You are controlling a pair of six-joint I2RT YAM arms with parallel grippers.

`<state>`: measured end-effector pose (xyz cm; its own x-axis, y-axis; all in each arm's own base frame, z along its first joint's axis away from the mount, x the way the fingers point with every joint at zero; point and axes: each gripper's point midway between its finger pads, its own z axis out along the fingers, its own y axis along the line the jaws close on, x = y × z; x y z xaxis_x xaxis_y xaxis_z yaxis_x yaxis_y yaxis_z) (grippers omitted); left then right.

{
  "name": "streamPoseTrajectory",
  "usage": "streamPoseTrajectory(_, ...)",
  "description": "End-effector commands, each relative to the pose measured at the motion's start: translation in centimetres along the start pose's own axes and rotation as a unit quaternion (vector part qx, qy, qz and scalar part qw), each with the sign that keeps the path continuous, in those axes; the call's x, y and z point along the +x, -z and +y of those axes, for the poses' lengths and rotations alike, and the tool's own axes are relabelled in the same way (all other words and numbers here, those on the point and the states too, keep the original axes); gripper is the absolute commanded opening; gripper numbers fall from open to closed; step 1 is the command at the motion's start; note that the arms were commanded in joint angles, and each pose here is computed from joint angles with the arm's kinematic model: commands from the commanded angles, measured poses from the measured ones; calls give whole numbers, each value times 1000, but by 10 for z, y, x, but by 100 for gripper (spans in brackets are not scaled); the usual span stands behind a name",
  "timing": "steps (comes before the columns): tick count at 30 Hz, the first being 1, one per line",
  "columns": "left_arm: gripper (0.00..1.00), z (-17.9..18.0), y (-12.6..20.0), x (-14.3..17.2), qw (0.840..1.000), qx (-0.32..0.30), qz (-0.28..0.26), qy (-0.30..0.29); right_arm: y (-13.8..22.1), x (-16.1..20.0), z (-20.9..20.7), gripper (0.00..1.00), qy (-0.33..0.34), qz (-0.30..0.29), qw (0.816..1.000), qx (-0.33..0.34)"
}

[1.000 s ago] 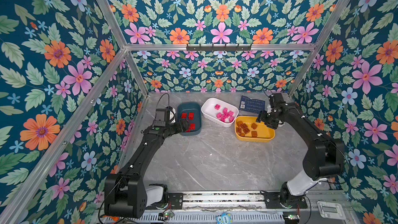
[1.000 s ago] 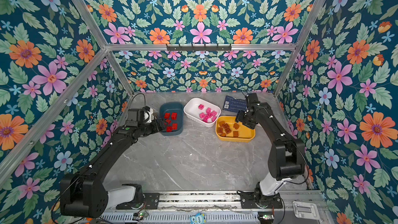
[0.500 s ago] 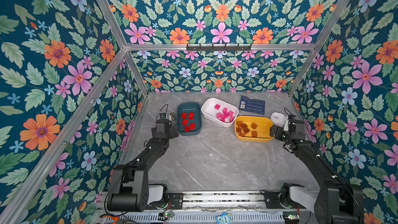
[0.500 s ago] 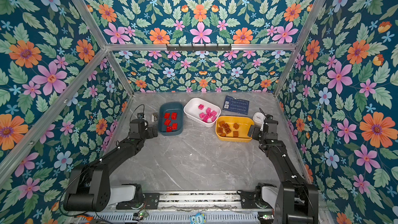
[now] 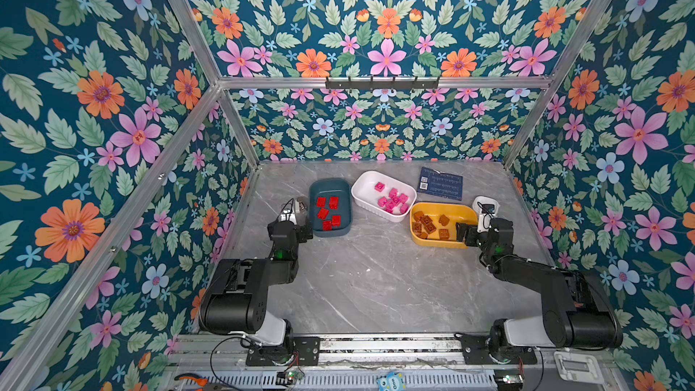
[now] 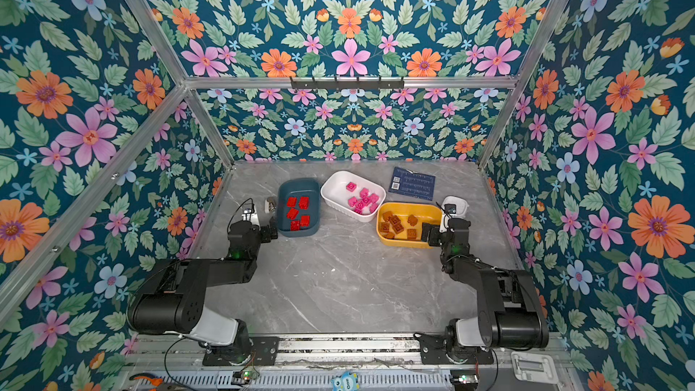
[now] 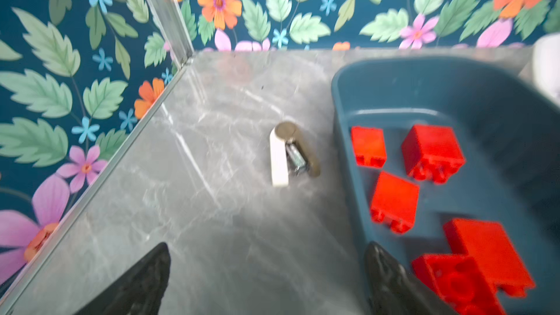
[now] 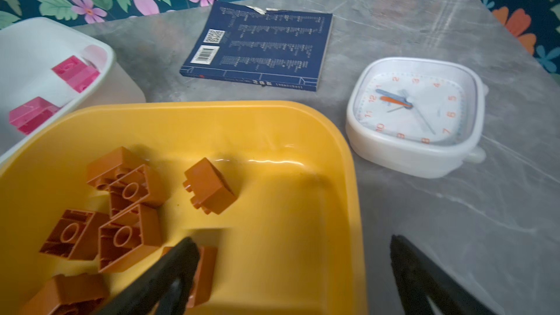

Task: Sort the legos into containers by color
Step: Reset both arms

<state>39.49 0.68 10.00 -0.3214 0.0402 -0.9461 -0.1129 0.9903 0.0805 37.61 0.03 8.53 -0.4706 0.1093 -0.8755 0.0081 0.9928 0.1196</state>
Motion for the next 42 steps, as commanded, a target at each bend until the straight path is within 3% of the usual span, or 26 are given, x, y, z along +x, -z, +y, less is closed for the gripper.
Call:
streamPoseTrajectory(1,100,-5,-1,-19,999,23,-45,-4,2,-18,3,99,20,-41,999,-5)
streamPoseTrajectory(8,100,1,13,-14,995,30,-90,12,7,-12,7,99,28,-68,997,-18)
streamPoseTrajectory(23,100,2,15,-13,995,28,-93,15,5,-11,-3,99,16,-71,997,10)
streamPoseTrajectory(29,100,15,8,-12,997,-10,-77,27,6,-10,-3,99,15,-71,997,9)
streamPoseTrajectory(42,100,19,8,-12,996,-26,-77,30,5,-10,-3,99,15,-71,997,9)
